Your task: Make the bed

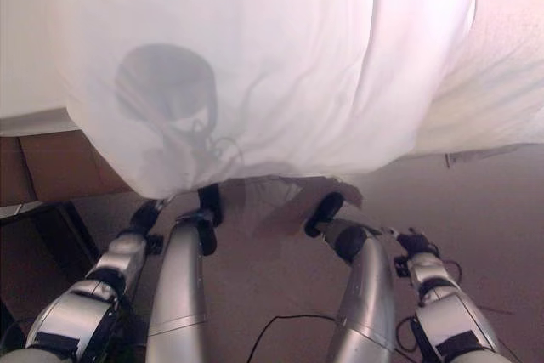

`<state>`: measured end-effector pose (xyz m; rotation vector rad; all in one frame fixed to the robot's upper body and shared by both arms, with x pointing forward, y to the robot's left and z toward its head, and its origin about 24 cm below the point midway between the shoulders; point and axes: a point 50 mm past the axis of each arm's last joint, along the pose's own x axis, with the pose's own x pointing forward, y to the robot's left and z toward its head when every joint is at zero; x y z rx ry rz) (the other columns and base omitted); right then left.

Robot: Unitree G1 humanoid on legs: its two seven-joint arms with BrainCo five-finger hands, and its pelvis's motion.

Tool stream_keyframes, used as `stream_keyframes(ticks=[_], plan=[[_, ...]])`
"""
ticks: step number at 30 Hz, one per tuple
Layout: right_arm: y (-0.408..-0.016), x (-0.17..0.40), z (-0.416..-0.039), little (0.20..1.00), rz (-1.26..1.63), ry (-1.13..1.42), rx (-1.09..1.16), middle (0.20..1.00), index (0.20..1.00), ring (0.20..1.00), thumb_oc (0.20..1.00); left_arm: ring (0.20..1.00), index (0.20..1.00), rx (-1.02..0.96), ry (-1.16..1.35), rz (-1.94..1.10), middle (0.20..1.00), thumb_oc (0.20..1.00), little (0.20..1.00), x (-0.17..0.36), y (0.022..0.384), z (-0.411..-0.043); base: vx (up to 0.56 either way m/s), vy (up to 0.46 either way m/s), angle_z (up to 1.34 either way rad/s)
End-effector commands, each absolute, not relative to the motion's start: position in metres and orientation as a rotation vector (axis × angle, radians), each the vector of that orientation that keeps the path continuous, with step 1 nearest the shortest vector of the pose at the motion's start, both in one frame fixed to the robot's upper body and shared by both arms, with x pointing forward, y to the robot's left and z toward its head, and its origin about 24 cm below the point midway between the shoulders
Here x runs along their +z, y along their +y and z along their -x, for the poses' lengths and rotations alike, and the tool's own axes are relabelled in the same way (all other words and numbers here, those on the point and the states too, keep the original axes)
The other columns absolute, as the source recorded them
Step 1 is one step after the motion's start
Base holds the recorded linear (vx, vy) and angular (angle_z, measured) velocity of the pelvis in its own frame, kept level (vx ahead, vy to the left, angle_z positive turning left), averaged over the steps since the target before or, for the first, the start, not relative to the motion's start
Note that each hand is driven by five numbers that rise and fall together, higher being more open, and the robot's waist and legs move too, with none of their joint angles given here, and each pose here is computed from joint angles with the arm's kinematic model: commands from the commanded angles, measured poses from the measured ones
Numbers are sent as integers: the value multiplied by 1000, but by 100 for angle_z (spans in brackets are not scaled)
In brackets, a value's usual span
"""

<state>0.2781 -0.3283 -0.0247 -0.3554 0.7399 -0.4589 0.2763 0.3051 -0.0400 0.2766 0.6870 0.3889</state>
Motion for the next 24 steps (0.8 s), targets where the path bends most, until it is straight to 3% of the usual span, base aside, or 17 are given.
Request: stream_keyframes(ticks=[1,4,9,14,18,24], plan=[[-359,-32,-245,1000,241,765,-634,1000,1000,1000,1000,1000,1000,581,893,-146,1000,1000,1000,-86,331,-196,9,-13,6],[-357,-35,-242,1000,135,701,-714,1000,1000,1000,1000,1000,1000,743,879,-56,1000,1000,1000,-87,346,-176,12,-12,5],[-336,3,-270,1000,28,255,-902,1000,1000,1000,1000,1000,1000,1040,546,21,1000,1000,1000,-68,333,-195,-4,4,1],[-310,56,-289,1000,-69,-107,-958,1000,1000,1000,1000,1000,1000,1073,104,-48,1000,1000,1000,-5,310,-232,-24,-5,6],[-286,93,-284,1000,-40,-348,-946,1000,1000,1000,1000,1000,1000,1057,-277,-161,1000,1000,1000,64,292,-241,-23,-3,10],[-277,123,-271,1000,132,-528,-1035,1000,1000,1000,1000,1000,1000,1127,-570,-134,1000,1000,1000,113,284,-237,7,21,5]])
